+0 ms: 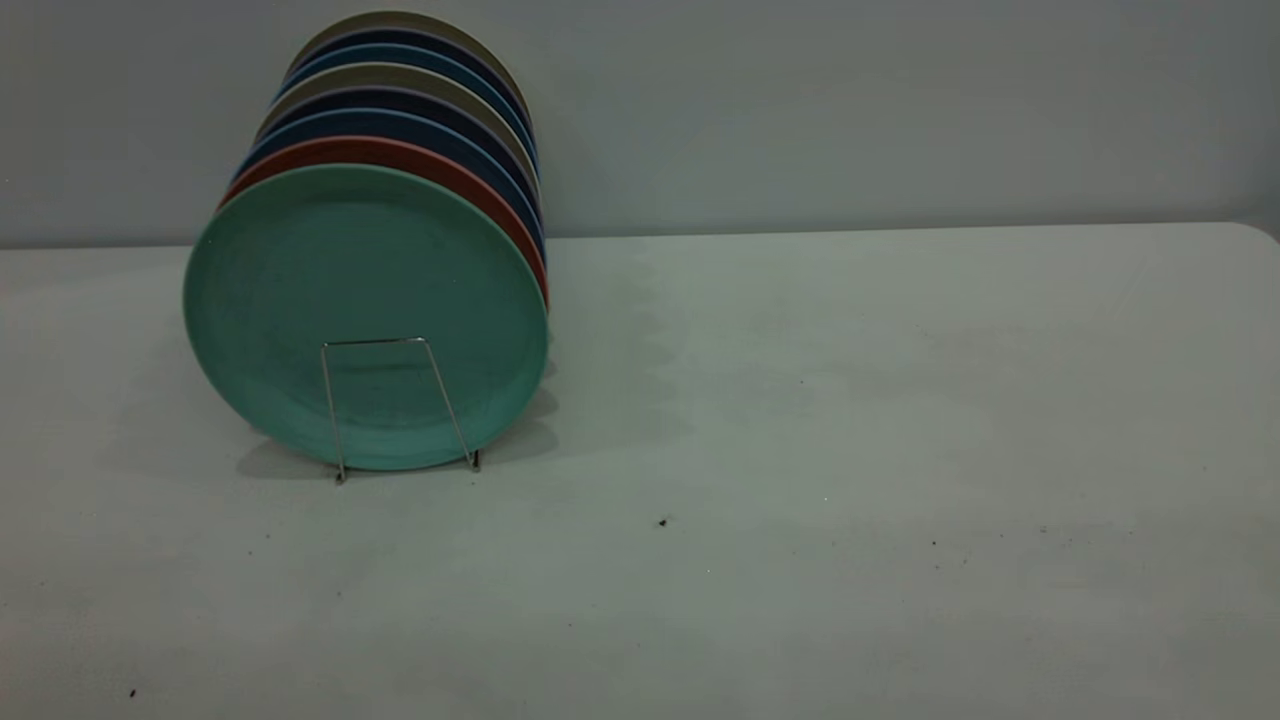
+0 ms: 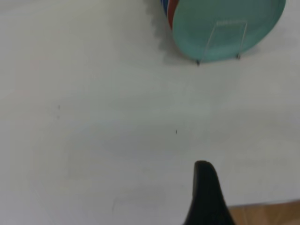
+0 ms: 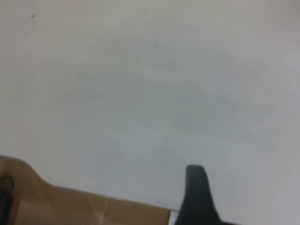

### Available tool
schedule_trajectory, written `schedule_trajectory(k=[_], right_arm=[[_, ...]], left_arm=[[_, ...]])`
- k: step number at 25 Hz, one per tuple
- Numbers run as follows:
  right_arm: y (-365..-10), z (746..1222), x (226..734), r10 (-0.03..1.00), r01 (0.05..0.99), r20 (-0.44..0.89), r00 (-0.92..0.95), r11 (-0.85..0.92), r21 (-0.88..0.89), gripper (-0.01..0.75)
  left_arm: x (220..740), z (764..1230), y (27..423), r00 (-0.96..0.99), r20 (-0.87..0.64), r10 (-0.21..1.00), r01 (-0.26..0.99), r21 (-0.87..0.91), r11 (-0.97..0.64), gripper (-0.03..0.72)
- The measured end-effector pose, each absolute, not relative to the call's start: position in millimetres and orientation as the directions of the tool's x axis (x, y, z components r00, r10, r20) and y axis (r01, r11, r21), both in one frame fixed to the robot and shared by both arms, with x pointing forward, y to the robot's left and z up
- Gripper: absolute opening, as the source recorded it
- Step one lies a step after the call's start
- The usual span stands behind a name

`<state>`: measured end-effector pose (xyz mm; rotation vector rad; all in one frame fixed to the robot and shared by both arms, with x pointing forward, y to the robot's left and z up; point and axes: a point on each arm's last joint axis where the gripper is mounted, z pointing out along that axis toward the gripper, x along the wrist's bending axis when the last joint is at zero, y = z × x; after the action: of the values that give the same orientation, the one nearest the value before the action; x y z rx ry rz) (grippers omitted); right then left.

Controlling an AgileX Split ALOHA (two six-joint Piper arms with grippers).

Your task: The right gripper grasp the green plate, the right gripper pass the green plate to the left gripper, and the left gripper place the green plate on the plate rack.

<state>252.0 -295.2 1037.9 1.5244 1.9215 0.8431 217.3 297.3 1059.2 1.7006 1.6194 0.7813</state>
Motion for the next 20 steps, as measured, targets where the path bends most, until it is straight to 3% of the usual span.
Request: schedule_trajectory(k=[7,20], right_arm=[[-294.8,1038.0,251.5,0.976,0.635,-0.027,-0.215,0.161,0.756,0.566],[-294.8,1038.0,251.6,0.976,0.634,-0.028,-0.215,0.161,0.756,0.566]], left_arm=[[224.0,1044.1,303.6,0.034,0.061,0.998,0.656,0.752,-0.068,0.519],[229.8,1032.7,300.9,0.054,0.036,0.998,0.674,0.736,-0.063,0.519]])
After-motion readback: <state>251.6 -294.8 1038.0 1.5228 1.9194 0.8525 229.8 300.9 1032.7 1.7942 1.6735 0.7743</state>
